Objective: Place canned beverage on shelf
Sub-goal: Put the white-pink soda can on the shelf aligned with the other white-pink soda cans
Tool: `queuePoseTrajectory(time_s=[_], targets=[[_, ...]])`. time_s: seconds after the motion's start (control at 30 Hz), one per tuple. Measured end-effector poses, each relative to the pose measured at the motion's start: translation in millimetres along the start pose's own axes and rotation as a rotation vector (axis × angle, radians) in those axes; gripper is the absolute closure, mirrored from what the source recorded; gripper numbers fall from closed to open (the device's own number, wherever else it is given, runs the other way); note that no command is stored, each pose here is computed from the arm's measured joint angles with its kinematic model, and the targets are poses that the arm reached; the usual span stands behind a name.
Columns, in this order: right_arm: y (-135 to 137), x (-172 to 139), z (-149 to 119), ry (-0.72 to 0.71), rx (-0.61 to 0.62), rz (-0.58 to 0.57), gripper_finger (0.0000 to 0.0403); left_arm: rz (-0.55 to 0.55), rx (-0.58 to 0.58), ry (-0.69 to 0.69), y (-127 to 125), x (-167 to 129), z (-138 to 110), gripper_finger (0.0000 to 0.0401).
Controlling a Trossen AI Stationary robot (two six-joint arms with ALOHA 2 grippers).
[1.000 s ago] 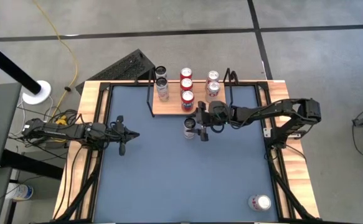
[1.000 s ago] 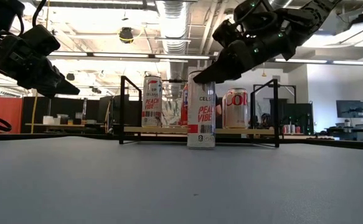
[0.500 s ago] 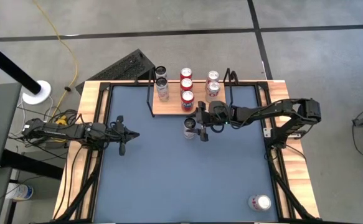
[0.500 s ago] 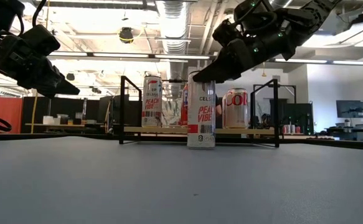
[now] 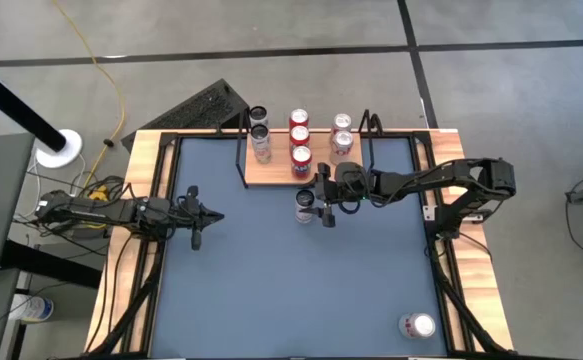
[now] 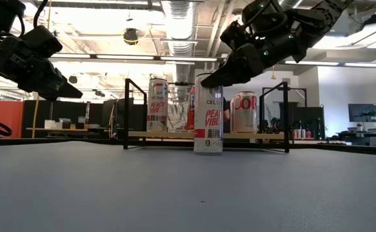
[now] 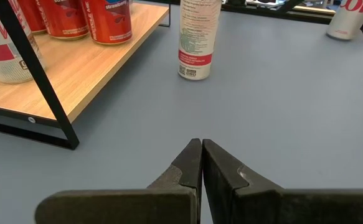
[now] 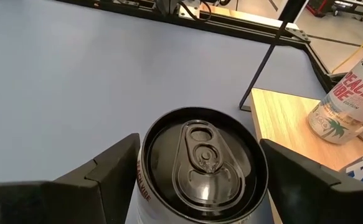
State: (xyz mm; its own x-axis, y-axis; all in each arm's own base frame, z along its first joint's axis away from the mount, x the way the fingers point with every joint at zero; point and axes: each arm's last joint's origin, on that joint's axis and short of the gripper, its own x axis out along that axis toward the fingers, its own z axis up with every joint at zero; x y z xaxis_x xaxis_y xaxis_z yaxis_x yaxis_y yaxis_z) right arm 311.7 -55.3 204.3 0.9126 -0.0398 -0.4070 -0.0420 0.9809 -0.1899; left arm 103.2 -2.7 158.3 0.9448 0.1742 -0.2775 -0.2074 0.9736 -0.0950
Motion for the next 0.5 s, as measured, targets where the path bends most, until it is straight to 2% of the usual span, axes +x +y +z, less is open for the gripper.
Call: queuePoseTrajectory(time_s=[0.5], targets=[[-10,-2,-3,-0.003,0.019,0.003,0.0088,0.000,0.000,0.000,0,0,0,0.0401]])
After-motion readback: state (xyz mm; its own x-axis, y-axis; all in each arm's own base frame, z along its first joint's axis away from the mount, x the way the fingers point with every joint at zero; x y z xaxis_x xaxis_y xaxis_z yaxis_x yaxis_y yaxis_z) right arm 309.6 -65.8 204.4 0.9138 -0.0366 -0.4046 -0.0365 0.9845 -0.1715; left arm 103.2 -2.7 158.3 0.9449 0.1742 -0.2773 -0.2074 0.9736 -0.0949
